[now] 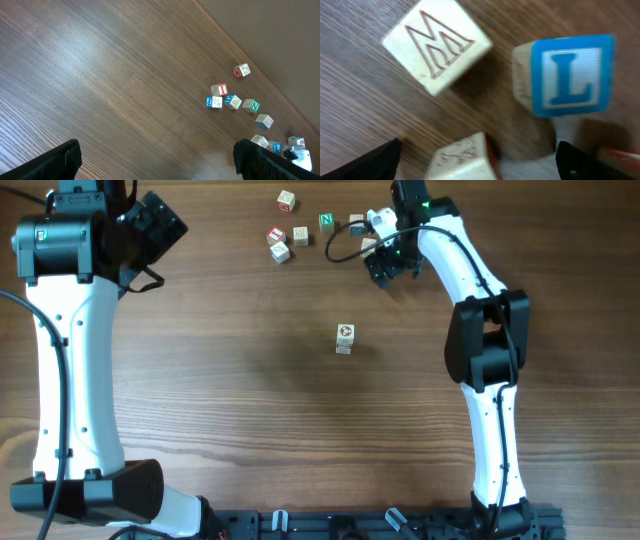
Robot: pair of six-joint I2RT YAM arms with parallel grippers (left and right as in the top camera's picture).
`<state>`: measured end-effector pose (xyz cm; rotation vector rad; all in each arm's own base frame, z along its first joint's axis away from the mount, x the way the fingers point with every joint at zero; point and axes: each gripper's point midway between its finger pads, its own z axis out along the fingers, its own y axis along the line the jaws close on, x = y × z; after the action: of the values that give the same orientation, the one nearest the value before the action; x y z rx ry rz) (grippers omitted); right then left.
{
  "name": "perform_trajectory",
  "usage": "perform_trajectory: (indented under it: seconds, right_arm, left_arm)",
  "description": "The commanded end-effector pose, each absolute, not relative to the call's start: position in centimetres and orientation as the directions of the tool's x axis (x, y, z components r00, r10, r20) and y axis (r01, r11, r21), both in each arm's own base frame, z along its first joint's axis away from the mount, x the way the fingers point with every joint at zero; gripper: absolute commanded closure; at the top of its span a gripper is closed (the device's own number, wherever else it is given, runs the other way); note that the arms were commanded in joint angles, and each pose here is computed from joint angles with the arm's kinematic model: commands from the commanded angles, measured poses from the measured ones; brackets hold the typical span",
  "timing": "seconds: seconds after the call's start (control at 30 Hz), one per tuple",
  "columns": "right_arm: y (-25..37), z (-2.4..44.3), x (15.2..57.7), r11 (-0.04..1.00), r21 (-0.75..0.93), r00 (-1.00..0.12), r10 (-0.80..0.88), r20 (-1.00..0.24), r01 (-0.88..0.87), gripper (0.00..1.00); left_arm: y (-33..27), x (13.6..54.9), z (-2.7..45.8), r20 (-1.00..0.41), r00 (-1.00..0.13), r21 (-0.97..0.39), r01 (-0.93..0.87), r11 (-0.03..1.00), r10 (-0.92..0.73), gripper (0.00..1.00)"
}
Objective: Form a tower
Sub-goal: 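Open the right gripper and lift it off the stack, then move the right gripper to the cluster and grasp the green Z block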
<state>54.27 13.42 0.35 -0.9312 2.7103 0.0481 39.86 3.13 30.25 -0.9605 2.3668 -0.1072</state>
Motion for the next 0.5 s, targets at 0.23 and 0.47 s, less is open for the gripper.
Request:
perform_trajectory:
  seconds: [0.23,0.47]
  right_arm:
    - [12.9,-1.5,53.0,0.670,-0.024,-0.649,-0.727,-0.223,-0.742,0.49]
    - [13.3,5.9,52.5,0.830,0.005,-0.796,-0.533,-0.287,-0.558,0.67]
  left_arm:
    - [3.5,39.8,30.3,-0.491,-0.572,-0.270,-0.617,0.739,-0.657,0.00]
    - [3.5,39.8,30.3,-0.491,-0.572,-0.270,-0.617,0.739,-0.657,0.00]
